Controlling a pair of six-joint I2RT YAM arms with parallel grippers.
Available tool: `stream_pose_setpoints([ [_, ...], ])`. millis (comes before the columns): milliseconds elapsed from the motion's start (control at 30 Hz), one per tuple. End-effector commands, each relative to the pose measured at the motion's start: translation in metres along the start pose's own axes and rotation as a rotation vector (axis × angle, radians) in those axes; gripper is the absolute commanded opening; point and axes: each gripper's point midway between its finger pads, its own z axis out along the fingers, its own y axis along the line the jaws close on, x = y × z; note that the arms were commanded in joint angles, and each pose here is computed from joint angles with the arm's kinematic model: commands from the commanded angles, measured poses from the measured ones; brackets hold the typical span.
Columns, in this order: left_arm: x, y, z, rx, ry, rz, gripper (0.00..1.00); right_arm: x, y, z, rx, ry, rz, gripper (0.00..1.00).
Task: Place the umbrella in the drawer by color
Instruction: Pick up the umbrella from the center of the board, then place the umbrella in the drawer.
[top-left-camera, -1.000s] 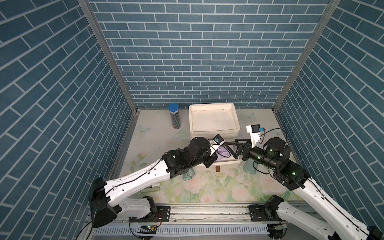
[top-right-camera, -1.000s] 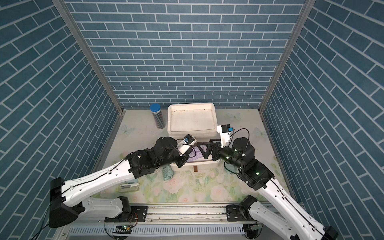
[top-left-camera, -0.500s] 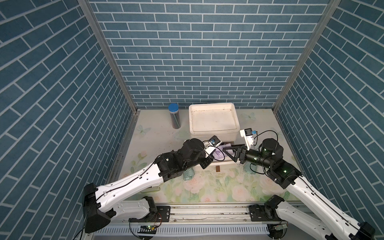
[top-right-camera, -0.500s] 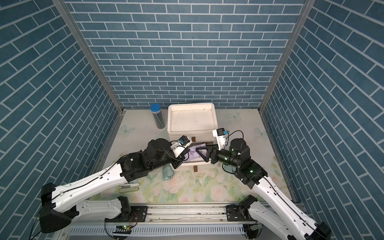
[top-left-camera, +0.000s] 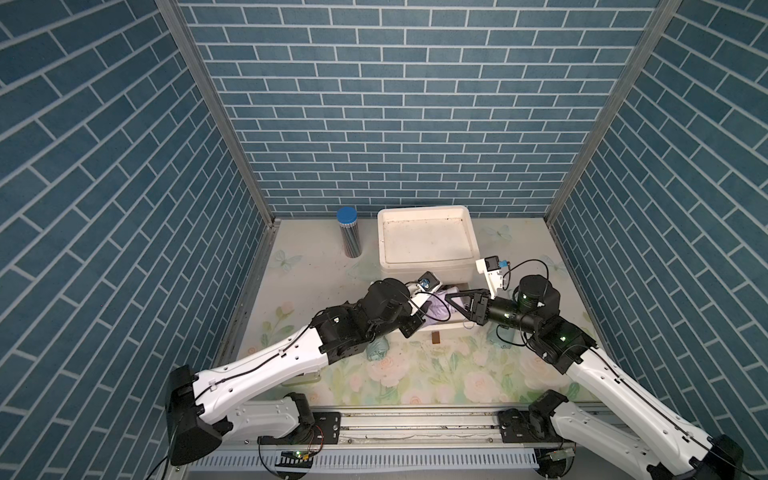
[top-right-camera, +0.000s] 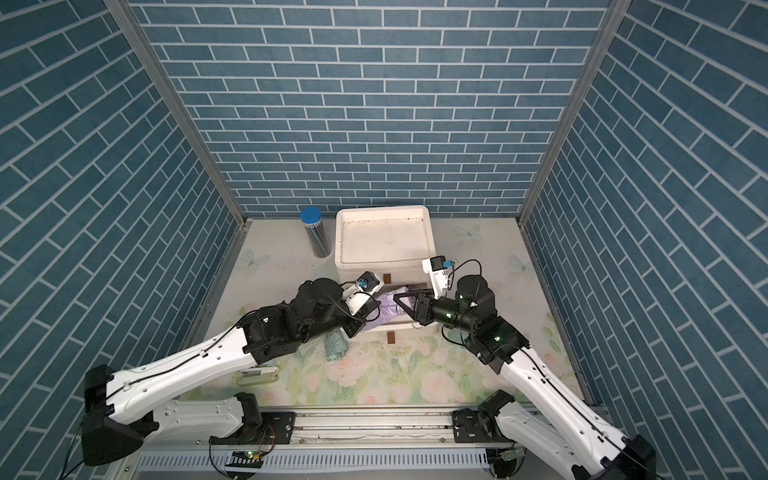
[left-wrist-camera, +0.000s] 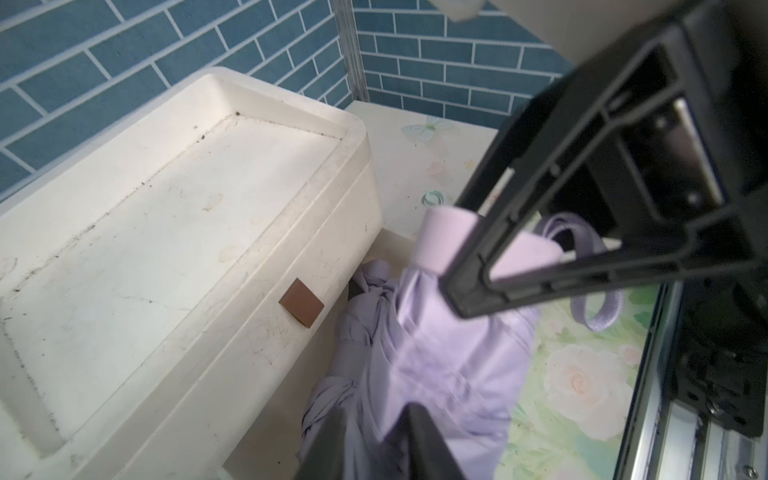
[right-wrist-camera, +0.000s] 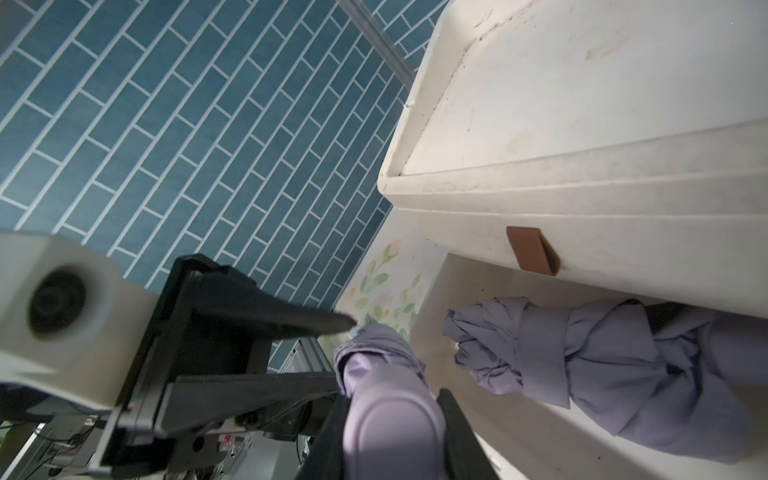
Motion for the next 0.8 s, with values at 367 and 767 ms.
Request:
stream_pose_setpoints([
  [367,-0.032,0.067,-0.019,-0.314,-0.177,-0.254,0.57,-0.02,-0.002,-0.006,0.054,-0.11,-0.008,0.0],
  [767,-0.039,0.098,-0.048,-0.43,-0.268,-0.417,0.62,-0.007,-0.058,-0.021,0.209,-0.292,-0.008,0.0],
])
